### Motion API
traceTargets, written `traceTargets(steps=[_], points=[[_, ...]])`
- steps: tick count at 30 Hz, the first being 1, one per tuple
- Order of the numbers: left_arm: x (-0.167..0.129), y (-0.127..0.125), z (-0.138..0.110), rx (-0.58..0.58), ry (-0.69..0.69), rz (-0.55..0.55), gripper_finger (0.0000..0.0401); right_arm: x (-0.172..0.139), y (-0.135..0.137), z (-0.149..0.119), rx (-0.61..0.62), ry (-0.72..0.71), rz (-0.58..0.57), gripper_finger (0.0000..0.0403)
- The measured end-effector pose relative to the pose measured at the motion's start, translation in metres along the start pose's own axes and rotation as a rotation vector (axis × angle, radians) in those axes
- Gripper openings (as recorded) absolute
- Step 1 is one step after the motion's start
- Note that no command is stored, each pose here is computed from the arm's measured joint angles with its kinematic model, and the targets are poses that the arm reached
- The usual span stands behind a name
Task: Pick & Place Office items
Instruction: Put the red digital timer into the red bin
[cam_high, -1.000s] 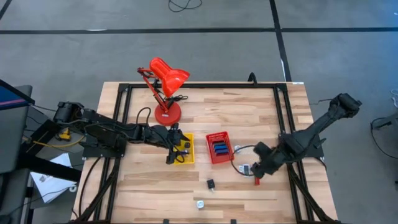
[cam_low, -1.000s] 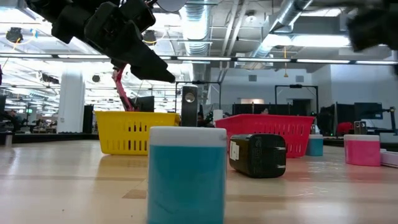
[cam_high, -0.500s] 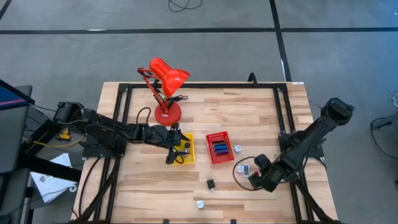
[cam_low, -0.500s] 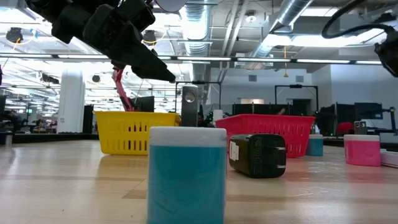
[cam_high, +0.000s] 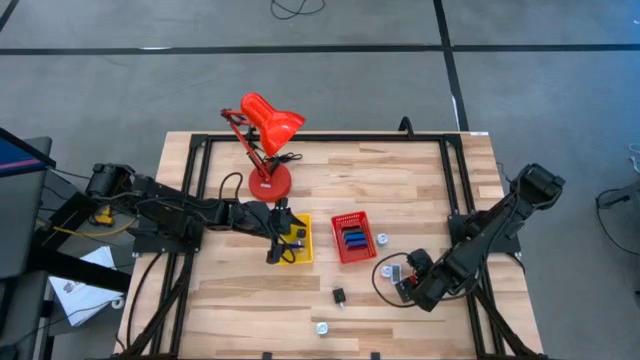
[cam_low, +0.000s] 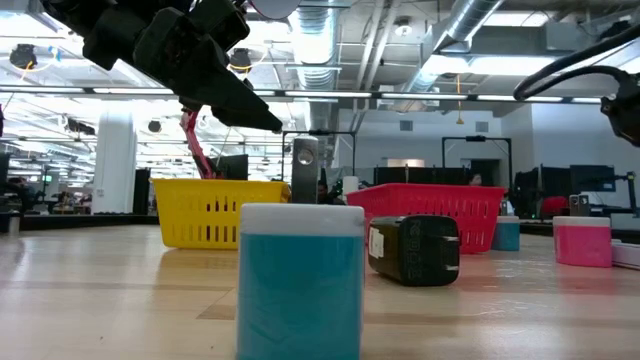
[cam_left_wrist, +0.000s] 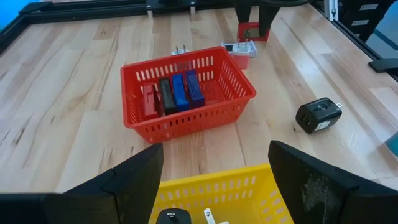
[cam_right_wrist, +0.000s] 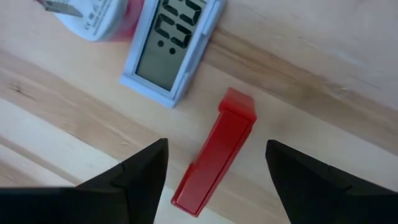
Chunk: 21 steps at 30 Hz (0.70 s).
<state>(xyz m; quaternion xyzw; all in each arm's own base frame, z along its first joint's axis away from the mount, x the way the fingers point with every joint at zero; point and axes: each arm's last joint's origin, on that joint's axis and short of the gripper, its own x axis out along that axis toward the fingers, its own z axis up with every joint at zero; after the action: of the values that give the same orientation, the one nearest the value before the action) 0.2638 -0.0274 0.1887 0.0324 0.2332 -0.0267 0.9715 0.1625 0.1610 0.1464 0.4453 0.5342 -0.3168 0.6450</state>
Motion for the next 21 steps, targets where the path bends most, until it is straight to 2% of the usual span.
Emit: traceTargets(steps=[5,14,18,21], points=[[0.000,0.000,0.000,0.000,0.000,0.000,0.0287,0.000,-0.001,0.002,0.004,-0.001,-0.013,0.0203],[0.000,0.000,0.000,0.000,0.000,-0.001,0.0287,-0.001,-0.002,0.002,-0.005,0.001,-0.028,0.0043],[0.000,0.000,0.000,0.000,0.000,-0.001,0.0287,-0.006,-0.007,0.004,-0.028,-0.009,-0.057,0.0042],[0.000,0.000,0.000,0.000,0.000,-0.001,0.0287,-0.029,-0.007,0.007,-0.036,-0.034,-0.124,0.0042]])
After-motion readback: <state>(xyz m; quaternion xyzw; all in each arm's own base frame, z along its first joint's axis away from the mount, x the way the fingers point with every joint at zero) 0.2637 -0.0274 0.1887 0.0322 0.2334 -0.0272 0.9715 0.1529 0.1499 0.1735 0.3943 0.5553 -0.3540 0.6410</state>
